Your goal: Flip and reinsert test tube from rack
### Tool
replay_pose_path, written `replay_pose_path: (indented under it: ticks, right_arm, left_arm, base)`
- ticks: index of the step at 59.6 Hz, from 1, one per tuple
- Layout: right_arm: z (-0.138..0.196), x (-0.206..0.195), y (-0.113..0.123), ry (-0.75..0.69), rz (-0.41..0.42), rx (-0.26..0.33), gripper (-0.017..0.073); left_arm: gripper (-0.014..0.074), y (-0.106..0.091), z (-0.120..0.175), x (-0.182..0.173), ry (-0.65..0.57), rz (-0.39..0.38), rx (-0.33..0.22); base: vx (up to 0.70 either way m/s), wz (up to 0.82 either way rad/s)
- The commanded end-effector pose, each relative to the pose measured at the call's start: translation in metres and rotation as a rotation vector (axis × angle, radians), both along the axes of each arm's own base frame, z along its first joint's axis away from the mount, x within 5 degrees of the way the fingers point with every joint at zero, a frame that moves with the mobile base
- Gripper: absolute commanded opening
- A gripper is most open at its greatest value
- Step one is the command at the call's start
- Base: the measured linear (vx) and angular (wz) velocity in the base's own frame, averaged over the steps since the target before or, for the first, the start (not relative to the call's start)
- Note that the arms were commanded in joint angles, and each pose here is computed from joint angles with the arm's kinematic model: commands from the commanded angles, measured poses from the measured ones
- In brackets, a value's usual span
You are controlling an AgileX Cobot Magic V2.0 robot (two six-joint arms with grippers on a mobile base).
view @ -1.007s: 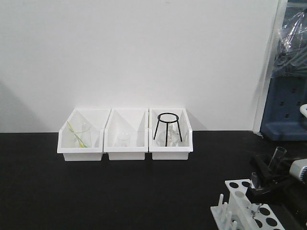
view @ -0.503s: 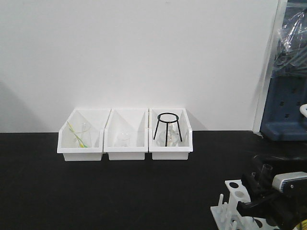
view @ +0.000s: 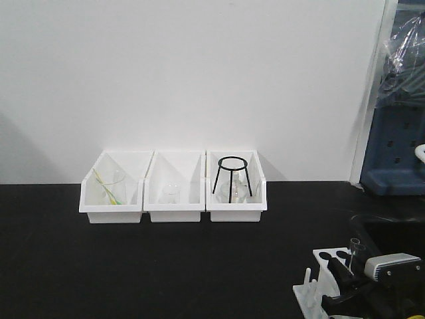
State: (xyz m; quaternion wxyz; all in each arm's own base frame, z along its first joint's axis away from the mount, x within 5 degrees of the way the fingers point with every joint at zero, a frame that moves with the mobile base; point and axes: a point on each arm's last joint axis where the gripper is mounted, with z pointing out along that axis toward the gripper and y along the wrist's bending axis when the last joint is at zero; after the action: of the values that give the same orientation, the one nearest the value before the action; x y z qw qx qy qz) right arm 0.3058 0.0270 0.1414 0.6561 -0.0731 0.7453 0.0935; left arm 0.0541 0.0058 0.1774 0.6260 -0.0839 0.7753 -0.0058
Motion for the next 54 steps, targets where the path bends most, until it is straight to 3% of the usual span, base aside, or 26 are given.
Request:
replay_pose_path:
  ticks: [1,10,27,33,40,45,54]
  right_arm:
    - [0.021,0.004,-0.001,-0.138,0.002,0.004,0.0016]
    - [0.021,0.004,0.0,-0.15,0.006,0.007,0.0094]
    - [0.036,0.001,0.0,-0.27,0.014,0.035,0.0406]
    - [0.056,-0.003,0.0,-0.297,0.014,0.061,0.0472]
    - [0.089,-0.014,-0.001,-0.314,0.01,0.103,0.0454]
    - [0.117,-0.028,-0.001,-0.32,0.011,0.122,0.0388]
    - [0.162,-0.069,-0.001,-0.247,0.016,0.137,0.0116]
  left_arm:
    - [-0.0006,-0.001,0.008,0.001,-0.098,-0.009,0.005]
    - [-0.0006,-0.001,0.008,0.001,-0.098,-0.009,0.005]
    - [-0.0006,-0.001,0.008,0.001,-0.098,-0.009,0.005]
    - [-0.0006,-0.001,0.008,0.001,-0.098,-0.009,0.005]
    - [-0.0006,-0.001,0.008,0.001,-0.098,-0.009,0.005]
    - [-0.0006,-0.001,0.008,0.001,-0.098,-0.009,0.005]
    - [-0.0006,-0.001,0.008,0.001,-0.098,-0.009,0.005]
  base:
    - [0.0,0.0]
    - [0.0,0.0]
    - [0.0,0.0]
    - [0.0,0.0]
    - [0.0,0.0]
    - [0.0,0.0]
    - [0.0,0.0]
